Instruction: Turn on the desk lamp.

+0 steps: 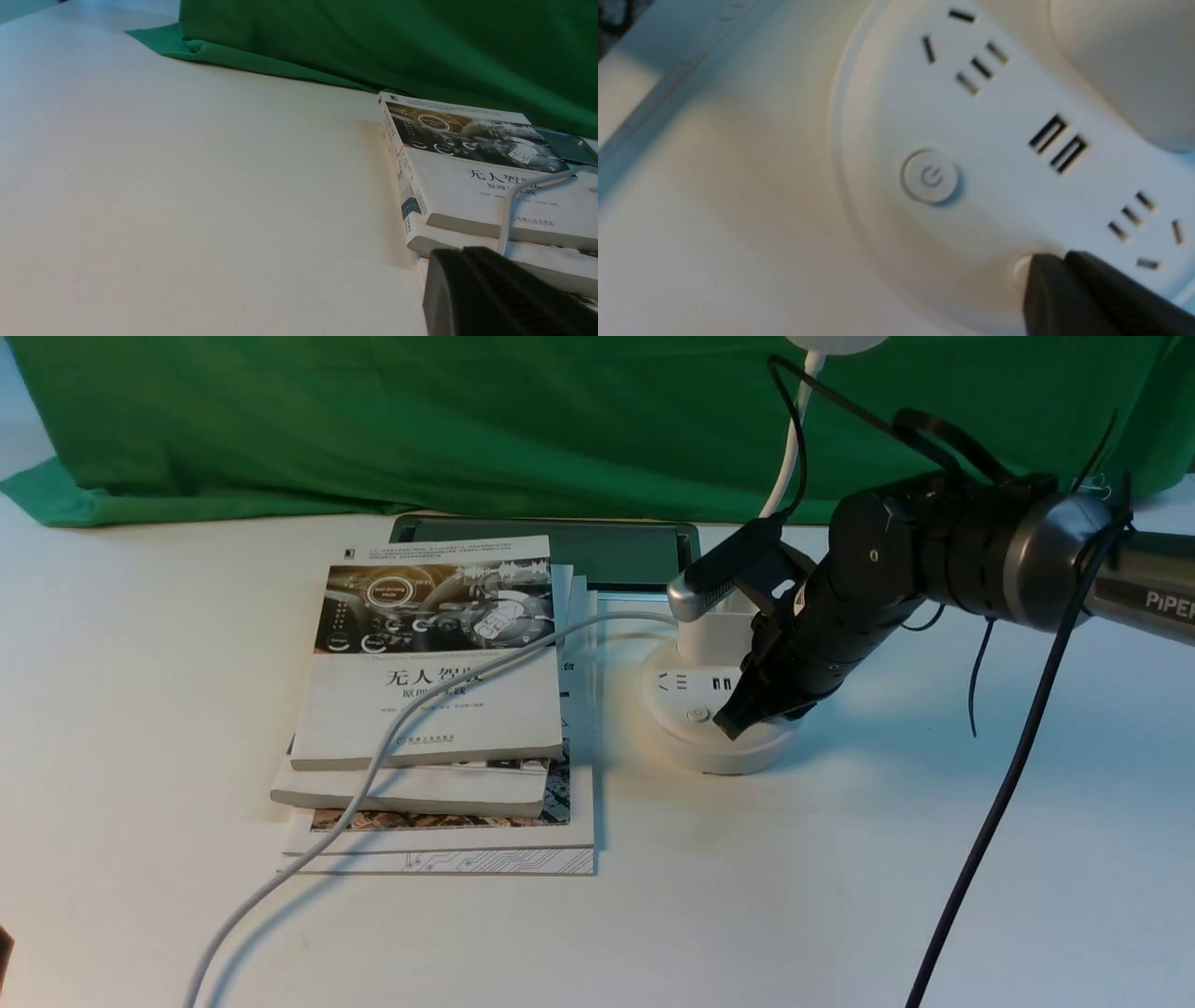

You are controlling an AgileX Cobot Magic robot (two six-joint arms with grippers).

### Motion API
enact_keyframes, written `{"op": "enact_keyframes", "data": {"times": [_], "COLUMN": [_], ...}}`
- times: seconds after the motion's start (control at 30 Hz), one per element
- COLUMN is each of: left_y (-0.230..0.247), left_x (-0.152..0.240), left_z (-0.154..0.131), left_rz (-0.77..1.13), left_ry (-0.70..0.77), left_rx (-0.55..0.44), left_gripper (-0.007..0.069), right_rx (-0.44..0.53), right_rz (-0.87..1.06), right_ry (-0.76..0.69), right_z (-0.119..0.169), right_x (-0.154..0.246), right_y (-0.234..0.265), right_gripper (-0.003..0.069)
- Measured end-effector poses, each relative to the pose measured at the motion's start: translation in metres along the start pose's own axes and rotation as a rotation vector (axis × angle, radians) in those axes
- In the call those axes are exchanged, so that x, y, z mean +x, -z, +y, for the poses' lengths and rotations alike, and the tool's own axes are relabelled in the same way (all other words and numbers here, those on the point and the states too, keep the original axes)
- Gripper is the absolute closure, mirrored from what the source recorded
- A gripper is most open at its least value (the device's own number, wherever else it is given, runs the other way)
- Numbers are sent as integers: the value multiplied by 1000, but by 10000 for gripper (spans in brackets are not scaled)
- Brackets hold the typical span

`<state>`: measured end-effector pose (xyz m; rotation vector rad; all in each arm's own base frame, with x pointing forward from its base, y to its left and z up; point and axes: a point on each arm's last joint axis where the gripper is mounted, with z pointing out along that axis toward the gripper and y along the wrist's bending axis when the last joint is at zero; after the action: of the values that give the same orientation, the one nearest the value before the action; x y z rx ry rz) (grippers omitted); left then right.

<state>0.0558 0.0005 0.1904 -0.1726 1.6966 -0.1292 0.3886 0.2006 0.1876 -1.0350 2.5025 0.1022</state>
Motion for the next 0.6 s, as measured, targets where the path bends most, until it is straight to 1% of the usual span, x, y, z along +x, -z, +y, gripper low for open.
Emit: {"op": "enact_keyframes", "data": {"times": [0.07, 0.13, 0.17, 0.2, 0.3, 0.43, 0.5, 0.57, 0.6], "left_y": [0, 0, 0, 0, 0, 0, 0, 0, 0], "left_x": [0, 0, 0, 0, 0, 0, 0, 0, 0], "left_z": [0, 0, 0, 0, 0, 0, 0, 0, 0], "left_rz": [0, 0, 0, 0, 0, 0, 0, 0, 0], "left_ry": [0, 0, 0, 0, 0, 0, 0, 0, 0], "left_rx": [0, 0, 0, 0, 0, 0, 0, 0, 0], "left_gripper": [604, 604, 604, 604, 604, 604, 604, 604, 604], "right_rx": [0, 25, 27, 45, 72, 97, 112, 134, 150], "right_rz": [-21, -106, -114, -178, -285, -399, -459, -554, -636], "right_ry": [-13, -19, -20, -21, -41, -80, -96, -114, -136], "right_z": [1, 1, 1, 1, 5, 18, 23, 28, 33], "right_x": [-2, -10, -10, -13, -7, 28, 43, 57, 73], "right_y": [16, 60, 64, 94, 146, 194, 206, 224, 237], "right_gripper": [580, 575, 575, 573, 570, 568, 568, 568, 568]}}
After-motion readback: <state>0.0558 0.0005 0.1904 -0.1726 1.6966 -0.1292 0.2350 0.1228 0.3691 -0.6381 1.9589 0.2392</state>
